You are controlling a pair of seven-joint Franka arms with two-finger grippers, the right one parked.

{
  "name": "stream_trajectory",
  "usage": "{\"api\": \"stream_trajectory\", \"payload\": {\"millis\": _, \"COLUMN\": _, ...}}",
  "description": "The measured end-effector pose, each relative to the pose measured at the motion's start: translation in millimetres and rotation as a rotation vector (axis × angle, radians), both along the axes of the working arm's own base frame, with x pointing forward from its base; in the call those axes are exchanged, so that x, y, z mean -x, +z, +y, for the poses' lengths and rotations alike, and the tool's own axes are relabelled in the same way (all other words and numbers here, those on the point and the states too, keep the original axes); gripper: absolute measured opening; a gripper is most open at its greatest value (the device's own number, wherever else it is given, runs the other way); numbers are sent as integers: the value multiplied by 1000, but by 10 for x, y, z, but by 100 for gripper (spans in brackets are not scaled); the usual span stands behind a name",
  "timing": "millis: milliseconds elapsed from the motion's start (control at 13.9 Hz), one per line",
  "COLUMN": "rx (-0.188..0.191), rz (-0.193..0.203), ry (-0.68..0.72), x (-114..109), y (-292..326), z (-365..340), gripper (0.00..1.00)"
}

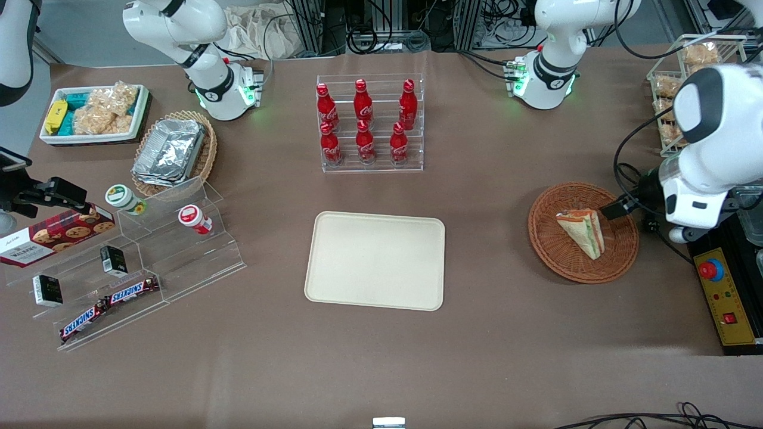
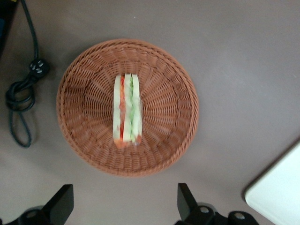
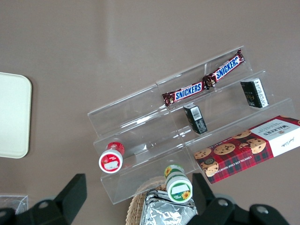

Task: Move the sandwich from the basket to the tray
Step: 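Lower the left gripper over the sandwich and close on it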

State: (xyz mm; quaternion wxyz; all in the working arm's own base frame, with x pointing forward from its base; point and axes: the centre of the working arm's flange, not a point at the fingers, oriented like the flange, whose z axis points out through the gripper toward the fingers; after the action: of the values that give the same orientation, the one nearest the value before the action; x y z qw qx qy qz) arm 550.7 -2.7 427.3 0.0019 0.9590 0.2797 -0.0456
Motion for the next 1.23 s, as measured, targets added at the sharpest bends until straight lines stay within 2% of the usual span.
{"api": "stream_trajectory", "payload": {"millis": 216, "rx": -2, "rz": -27, "ry": 8, "x": 168, "y": -593, "z": 18, "gripper": 100}}
{"api": "stream_trajectory", "payload": {"millis": 361, "rx": 1, "rz": -20, "ry": 15, "x": 231, "y": -906, "z": 34, "gripper": 100}}
{"api": "stream_trajectory", "payload": {"millis": 1010, "rx": 19, "rz": 6, "ry": 56, "x": 157, "y": -1727, "z": 167, "gripper": 100}}
{"api": "stream_trajectory", "payload": {"millis": 1155, "rx": 21, "rz": 6, "ry": 58, "x": 151, "y": -1815, "z": 167, "gripper": 97}}
{"api": "stream_trajectory", "payload": {"millis": 1227, "rx": 21, "rz": 9, "ry": 58, "x": 152, "y": -1855, "z": 167, "gripper": 89}}
